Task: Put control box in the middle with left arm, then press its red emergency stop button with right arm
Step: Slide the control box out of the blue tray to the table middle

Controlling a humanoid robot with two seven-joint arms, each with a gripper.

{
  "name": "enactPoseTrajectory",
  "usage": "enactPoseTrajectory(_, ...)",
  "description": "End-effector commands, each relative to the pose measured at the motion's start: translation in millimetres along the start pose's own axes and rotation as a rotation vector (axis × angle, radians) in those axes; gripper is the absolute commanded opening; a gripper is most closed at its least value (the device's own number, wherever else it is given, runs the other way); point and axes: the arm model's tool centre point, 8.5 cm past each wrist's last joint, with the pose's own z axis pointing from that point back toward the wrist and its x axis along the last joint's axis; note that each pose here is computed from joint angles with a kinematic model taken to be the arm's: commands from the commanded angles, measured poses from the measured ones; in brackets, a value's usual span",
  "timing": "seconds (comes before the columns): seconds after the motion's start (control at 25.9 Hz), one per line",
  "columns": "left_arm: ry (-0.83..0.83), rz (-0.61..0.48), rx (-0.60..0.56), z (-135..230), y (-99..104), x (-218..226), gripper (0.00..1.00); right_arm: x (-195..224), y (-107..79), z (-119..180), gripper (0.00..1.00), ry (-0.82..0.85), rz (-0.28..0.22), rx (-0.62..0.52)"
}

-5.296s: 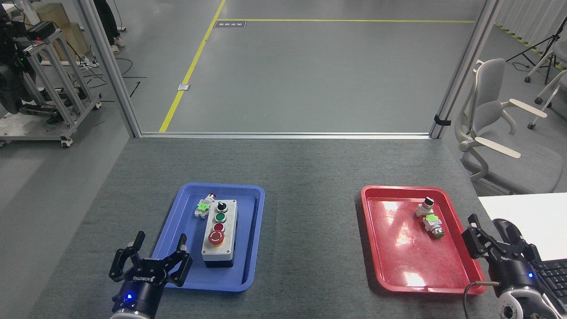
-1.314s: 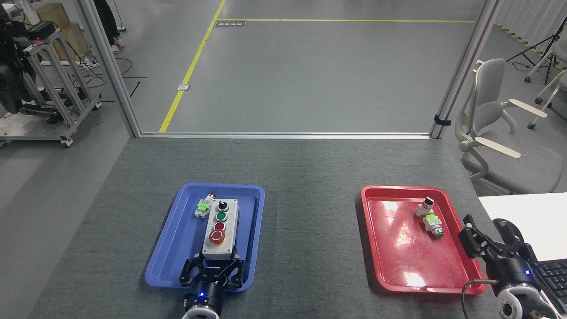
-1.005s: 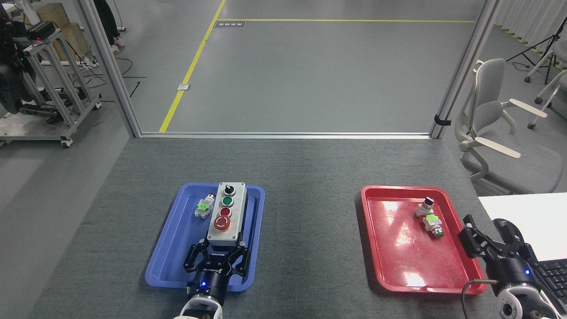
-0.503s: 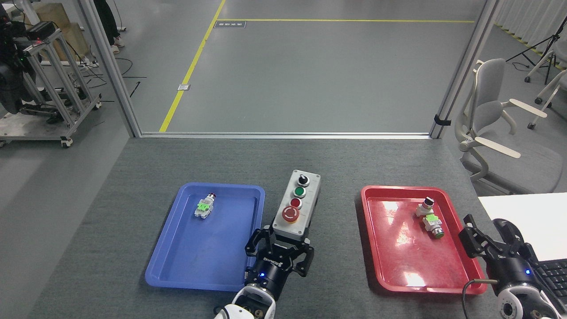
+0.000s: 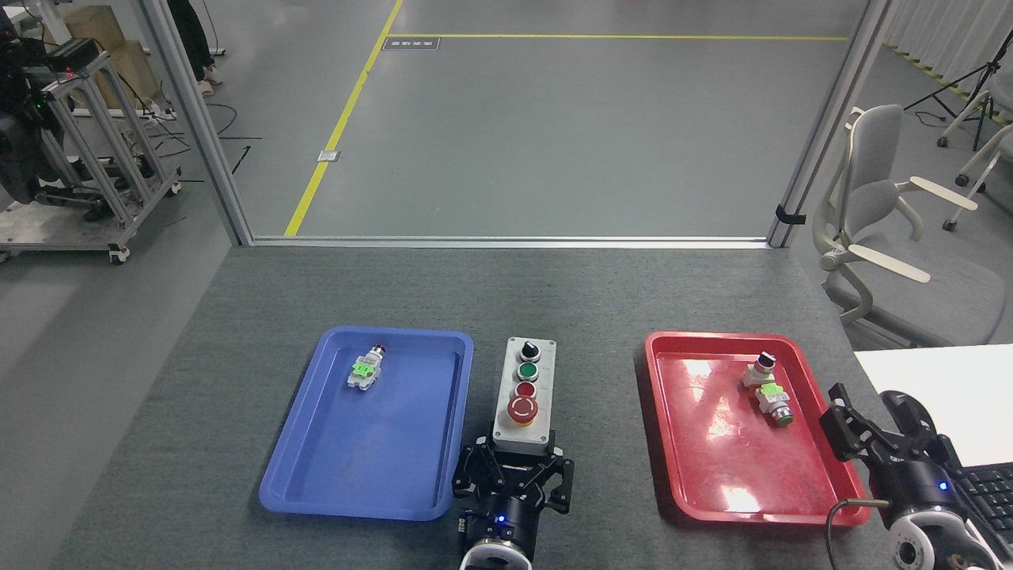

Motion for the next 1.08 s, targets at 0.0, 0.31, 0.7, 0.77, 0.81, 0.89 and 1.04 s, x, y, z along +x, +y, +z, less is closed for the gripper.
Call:
enactPoseTrajectory(0.0, 0.124, -0.019, -0.001, 9.0, 5.6, 0.6, 0.0, -0.3, 0.3, 0.1, 1.0, 0.002, -0.002, 0.002)
enactPoseTrajectory(0.31, 0.054, -0.029, -0.02, 18.7, -1.6, 18.0, 0.0, -0.1, -2.4, -1.8, 1.0, 0.003, -0.001, -0.004)
enactPoseTrajectory(0.7, 0.069, -0.019, -0.113, 19.4, -25.9, 8.2, 0.0, 0.7, -2.2, -1.8, 1.0, 0.002, -0.002, -0.002)
enactPoseTrajectory(0.77, 0.074, -0.03, -0.122, 19.8, -30.4, 5.5, 0.0, 0.8, -0.7, -1.3, 1.0, 0.002, -0.004, 0.001)
enactPoseTrajectory(0.81, 0.074, -0.031, -0.126, 19.9, -31.3, 5.1, 0.0, 0.8, -0.7, -1.3, 1.0, 0.002, -0.004, 0.001)
enactPoseTrajectory(0.89, 0.077, -0.033, -0.133, 20.1, -33.3, 4.0, 0.0, 1.1, -1.2, -1.4, 1.0, 0.001, -0.003, -0.001)
enactPoseTrajectory(1.04, 0.081, -0.023, -0.15, 20.6, -37.1, 2.6, 0.0, 0.0, -3.5, -2.2, 1.0, 0.003, -0.001, -0.005)
